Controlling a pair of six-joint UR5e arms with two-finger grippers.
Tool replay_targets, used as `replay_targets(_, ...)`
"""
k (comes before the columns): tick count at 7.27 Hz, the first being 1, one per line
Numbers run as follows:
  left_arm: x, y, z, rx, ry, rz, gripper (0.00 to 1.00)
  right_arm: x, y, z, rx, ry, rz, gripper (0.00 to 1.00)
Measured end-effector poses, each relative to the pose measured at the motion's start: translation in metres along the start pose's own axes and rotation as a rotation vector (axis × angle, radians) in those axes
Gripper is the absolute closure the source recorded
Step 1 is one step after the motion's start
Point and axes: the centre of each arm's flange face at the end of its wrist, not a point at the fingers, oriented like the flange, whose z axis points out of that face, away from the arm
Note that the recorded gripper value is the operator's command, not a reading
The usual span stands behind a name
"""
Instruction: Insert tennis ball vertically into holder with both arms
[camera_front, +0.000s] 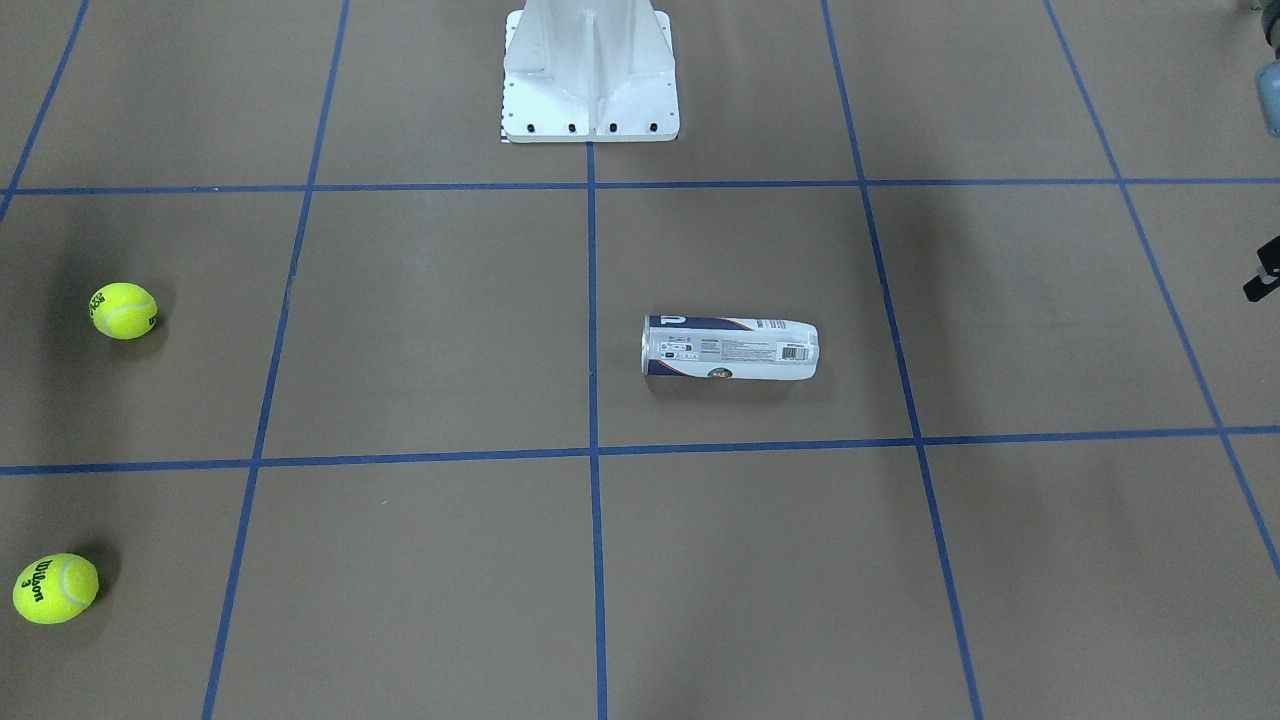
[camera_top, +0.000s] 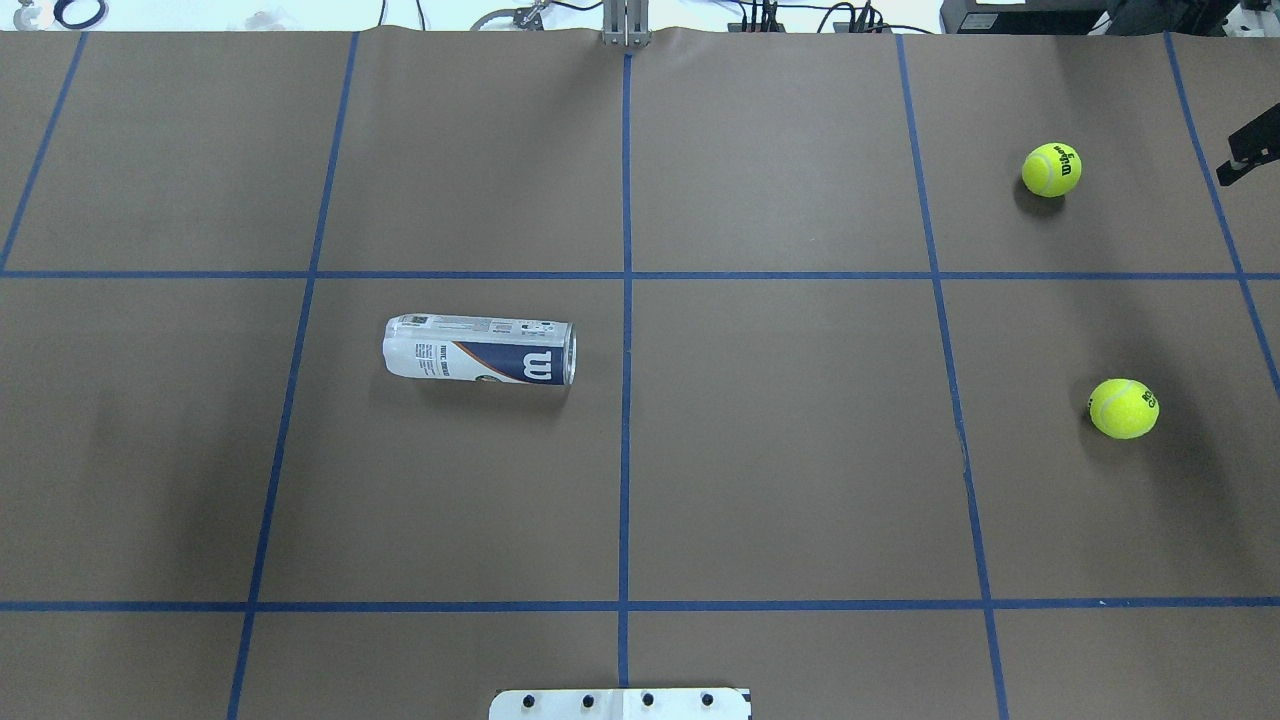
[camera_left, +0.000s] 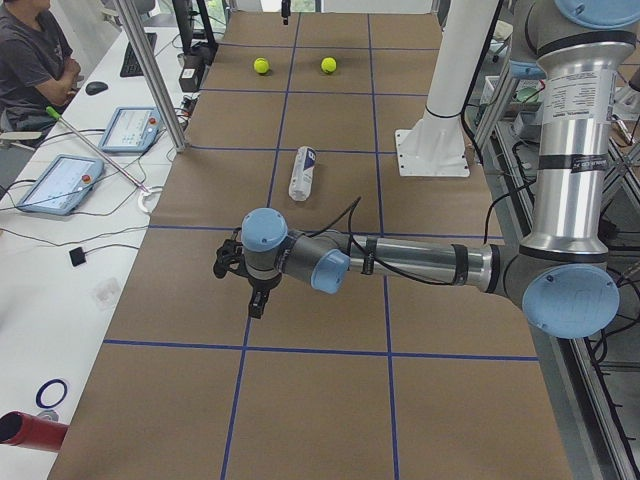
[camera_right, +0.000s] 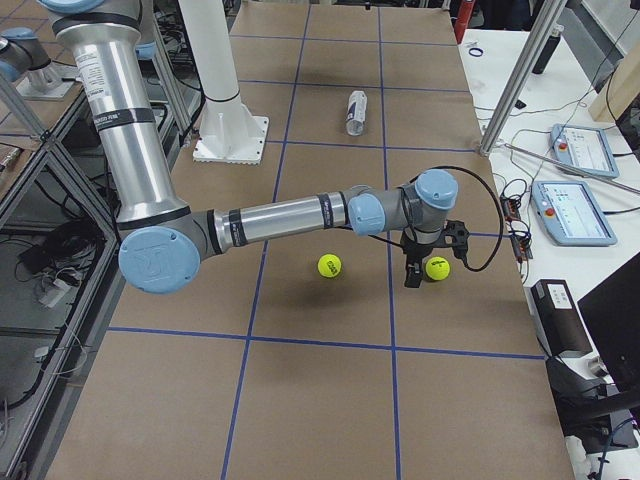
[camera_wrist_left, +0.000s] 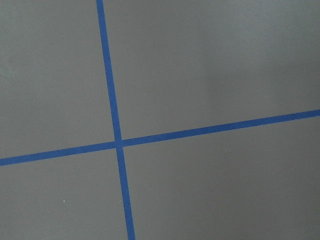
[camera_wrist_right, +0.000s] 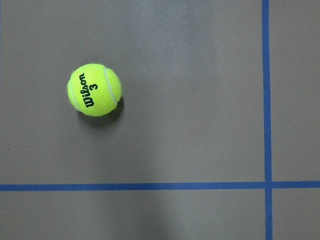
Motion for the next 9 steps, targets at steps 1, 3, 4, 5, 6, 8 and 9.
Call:
replay_targets(1,0.013,-0.010,-0.005,0.034,0.009,0.053,0.01,0.001,0.001,0.001,-0.002,-0.001,0.004,0.01)
replay_targets(3,0.049,-0.035,-0.012,0.113,0.050,0.179,0.01,0.003,0.001,0.004,-0.008,-0.002,0.011,0.01)
replay_targets(4,0.076,-0.051,-0.010,0.129,0.074,0.239,0.00,0.003,0.001,0.004,-0.009,-0.003,0.013,0.01)
replay_targets(5,0.119,-0.072,-0.002,0.134,0.104,0.313,0.00,0.002,0.001,0.004,-0.009,-0.004,0.013,0.01)
replay_targets(6,0.173,-0.098,0.004,0.142,0.143,0.387,0.01,0.002,0.001,0.004,-0.009,-0.004,0.013,0.01)
replay_targets(8,0.282,-0.137,0.019,0.173,0.179,0.487,0.01,0.004,0.004,0.005,-0.012,-0.006,0.016,0.01)
replay_targets(9,0.333,-0.144,0.033,0.197,0.167,0.541,0.01,0.005,0.005,0.006,-0.013,-0.007,0.017,0.01)
